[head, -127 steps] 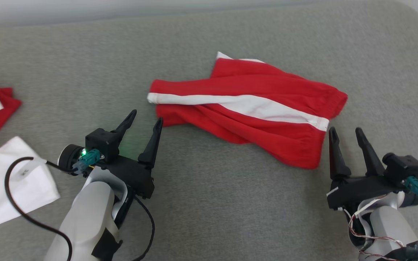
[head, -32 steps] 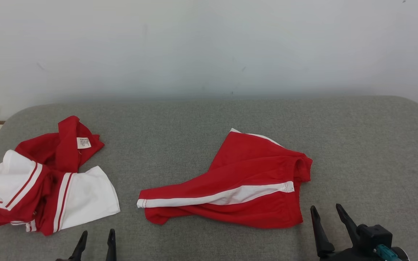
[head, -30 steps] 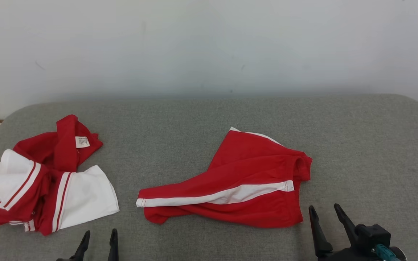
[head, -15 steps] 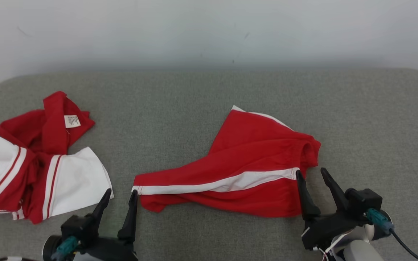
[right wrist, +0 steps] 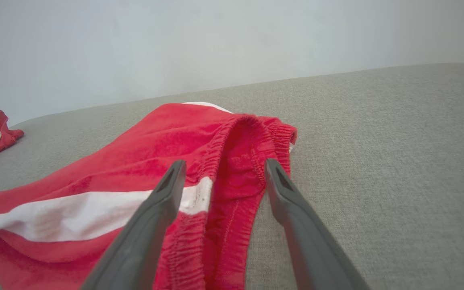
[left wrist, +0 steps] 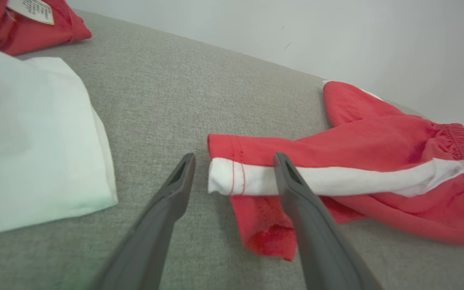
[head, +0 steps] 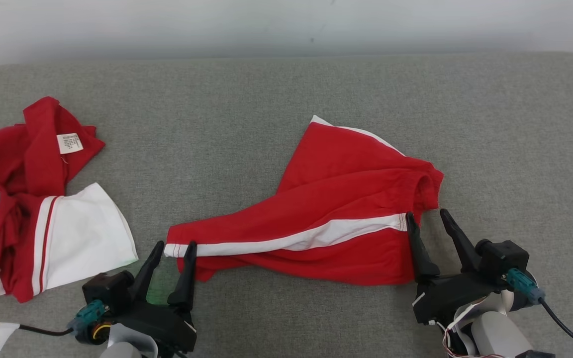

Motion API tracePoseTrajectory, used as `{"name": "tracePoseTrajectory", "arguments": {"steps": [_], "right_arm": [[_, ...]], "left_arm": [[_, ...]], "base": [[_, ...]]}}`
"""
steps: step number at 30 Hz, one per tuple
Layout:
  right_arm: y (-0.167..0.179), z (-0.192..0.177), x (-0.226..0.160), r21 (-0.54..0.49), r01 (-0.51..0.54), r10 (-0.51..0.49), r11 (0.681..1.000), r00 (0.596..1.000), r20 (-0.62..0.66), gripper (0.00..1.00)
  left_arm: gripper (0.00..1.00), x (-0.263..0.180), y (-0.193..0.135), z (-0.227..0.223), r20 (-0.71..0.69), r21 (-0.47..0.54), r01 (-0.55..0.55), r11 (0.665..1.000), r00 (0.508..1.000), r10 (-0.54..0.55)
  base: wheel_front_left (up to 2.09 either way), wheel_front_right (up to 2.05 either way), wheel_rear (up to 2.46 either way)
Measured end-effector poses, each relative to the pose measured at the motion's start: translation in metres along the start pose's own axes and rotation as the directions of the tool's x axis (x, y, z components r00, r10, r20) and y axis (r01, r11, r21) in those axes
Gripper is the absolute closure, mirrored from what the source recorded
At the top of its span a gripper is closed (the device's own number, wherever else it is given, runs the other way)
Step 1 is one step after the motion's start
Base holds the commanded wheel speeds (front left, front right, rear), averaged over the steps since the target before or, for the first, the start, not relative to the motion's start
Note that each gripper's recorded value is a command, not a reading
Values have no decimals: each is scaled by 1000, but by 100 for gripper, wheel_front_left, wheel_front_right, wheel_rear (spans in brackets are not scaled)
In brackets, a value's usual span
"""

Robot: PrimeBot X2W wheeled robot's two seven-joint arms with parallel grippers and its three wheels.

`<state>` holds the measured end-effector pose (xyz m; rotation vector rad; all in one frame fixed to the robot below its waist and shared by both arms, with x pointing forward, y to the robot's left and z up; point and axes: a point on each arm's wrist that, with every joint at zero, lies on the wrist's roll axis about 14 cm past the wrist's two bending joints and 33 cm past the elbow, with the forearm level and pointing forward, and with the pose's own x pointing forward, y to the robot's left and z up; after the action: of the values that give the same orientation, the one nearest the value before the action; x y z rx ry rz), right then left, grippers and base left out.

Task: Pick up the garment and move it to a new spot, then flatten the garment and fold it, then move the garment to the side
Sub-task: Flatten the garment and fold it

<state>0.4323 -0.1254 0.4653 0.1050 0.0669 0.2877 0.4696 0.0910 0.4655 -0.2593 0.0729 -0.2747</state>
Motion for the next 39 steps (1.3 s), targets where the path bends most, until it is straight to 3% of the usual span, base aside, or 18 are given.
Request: {"name": "tracePoseTrajectory", "arguments": {"steps": [5,7,14,17,19,39], "right_arm": [[-6,0,-2,0,15,-15,1000,1000,-2,0],[-7,0,-2,-1,16,-16,1000,1000,-2,0],[-4,2,-1,2,11,-11,1000,1000,5,0],[-3,3,-1,2,7,-7,1000,1000,9,0],[-2,4,-1,3,6,-6,1000,1000,11,0],[13,-10,6,79,-28,30,996,999,-33,0]], "left_arm": [[0,3,-4,1,8,-47,13,999,1000,-12],[14,3,-5,1,9,-49,16,999,1000,-16],[29,0,-7,-1,-1,-49,27,998,1000,-27],[67,-1,-6,4,11,-46,27,999,1000,-26],[100,-2,-7,6,17,-45,29,999,999,-28],[100,-10,2,10,28,-25,6,1000,1000,-5]], "base": [[0,0,0],[0,0,0],[0,0,0],[0,0,0],[0,0,0],[0,0,0]]}}
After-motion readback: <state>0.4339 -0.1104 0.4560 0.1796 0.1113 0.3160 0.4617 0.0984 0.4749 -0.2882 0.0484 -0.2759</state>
